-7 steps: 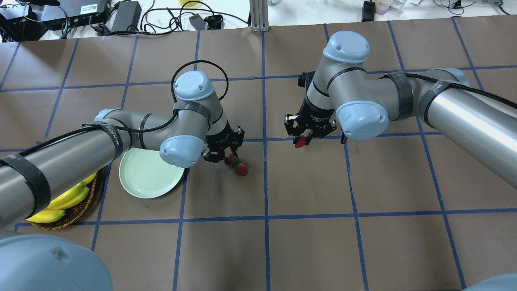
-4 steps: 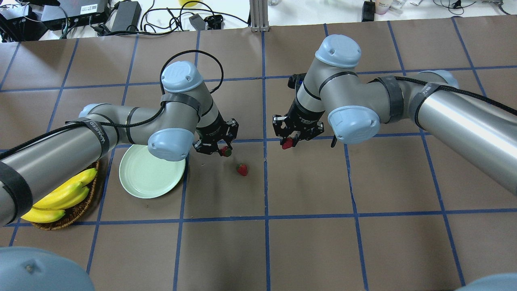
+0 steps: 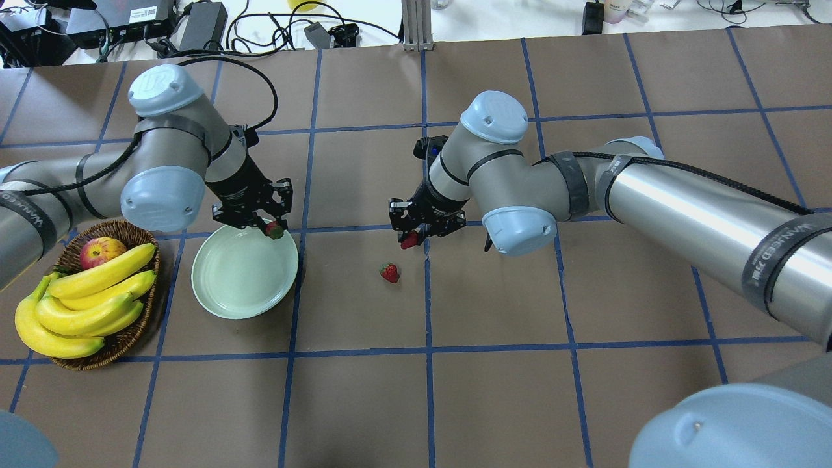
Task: Collect all strawberries into plate
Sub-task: 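Carry strawberry with right gripper while left gripper drops one into plate, then withdraw the right arm to rest while the left gripper grasps another strawberry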
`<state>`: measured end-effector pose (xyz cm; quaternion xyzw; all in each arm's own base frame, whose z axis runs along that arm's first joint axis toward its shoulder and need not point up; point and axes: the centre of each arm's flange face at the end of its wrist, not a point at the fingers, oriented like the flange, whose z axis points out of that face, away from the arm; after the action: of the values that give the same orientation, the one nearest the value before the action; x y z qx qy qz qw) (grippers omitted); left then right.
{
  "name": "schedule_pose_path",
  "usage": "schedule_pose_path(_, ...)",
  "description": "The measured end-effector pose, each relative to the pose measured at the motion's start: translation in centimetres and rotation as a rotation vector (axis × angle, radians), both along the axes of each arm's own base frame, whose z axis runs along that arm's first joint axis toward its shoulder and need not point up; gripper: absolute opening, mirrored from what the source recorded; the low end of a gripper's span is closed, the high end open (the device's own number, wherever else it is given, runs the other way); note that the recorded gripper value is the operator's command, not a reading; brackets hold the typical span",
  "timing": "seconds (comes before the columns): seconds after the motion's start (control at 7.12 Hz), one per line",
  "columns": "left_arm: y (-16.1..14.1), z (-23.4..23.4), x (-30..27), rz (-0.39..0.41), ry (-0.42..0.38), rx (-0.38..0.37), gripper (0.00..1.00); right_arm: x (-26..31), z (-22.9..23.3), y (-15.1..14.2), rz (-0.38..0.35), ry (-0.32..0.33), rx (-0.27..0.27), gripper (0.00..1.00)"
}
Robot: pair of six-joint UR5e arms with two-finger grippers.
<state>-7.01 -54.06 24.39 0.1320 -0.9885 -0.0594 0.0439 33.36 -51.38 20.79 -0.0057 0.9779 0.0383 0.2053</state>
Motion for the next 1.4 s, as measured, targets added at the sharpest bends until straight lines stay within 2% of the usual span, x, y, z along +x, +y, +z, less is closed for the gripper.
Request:
schedule_pose_path(0.14, 0.5, -0.6, 2.6, -0.056, -0.008, 0.014, 0.00, 0.5, -0.4, 0.3, 0.008, 0.001, -0.001, 1.00)
schedule_pose_path(0.28, 1.4, -1.6, 4.2, -0.090, -0.029, 0.037, 0.67, 0.6, -0.6, 0.5, 0.012, 0.005, 0.000, 1.00)
schedule_pose_path(0.42, 2.0, -2.5, 4.9, -0.108, -0.050, 0.055, 0.91, 0.7, -0.6, 0.6, 0.014, 0.008, 0.001, 1.00)
schedule_pose_path(0.56, 2.2, -3.0, 5.0, -0.113, -0.059, 0.064, 1.00, 0.7, -0.1, 0.7, 0.017, 0.017, -0.008, 1.00)
schedule_pose_path(0.7, 2.2, -2.9, 4.8, -0.110, -0.065, 0.064, 1.00, 0.6, 1.3, 0.7, 0.020, 0.043, -0.031, 1.00)
schedule_pose_path(0.84, 2.0, -2.5, 4.6, -0.096, -0.071, 0.059, 1.00, -0.2, 3.9, 0.9, 0.022, 0.091, -0.057, 1.00)
schedule_pose_path(1.12, 1.1, -0.9, 0.7, -0.064, -0.092, 0.023, 1.00, -3.6, 11.9, -0.7, -0.001, 0.245, -0.087, 1.00)
schedule_pose_path(1.26, 1.1, -0.5, -3.5, -0.089, -0.100, 0.002, 1.00, -6.2, 16.9, -1.9, -0.021, 0.322, -0.053, 1.00)
schedule_pose_path(1.4, 1.5, -0.5, -8.2, -0.154, -0.105, -0.024, 1.00, -8.6, 22.1, -2.1, -0.040, 0.371, -0.006, 1.00)
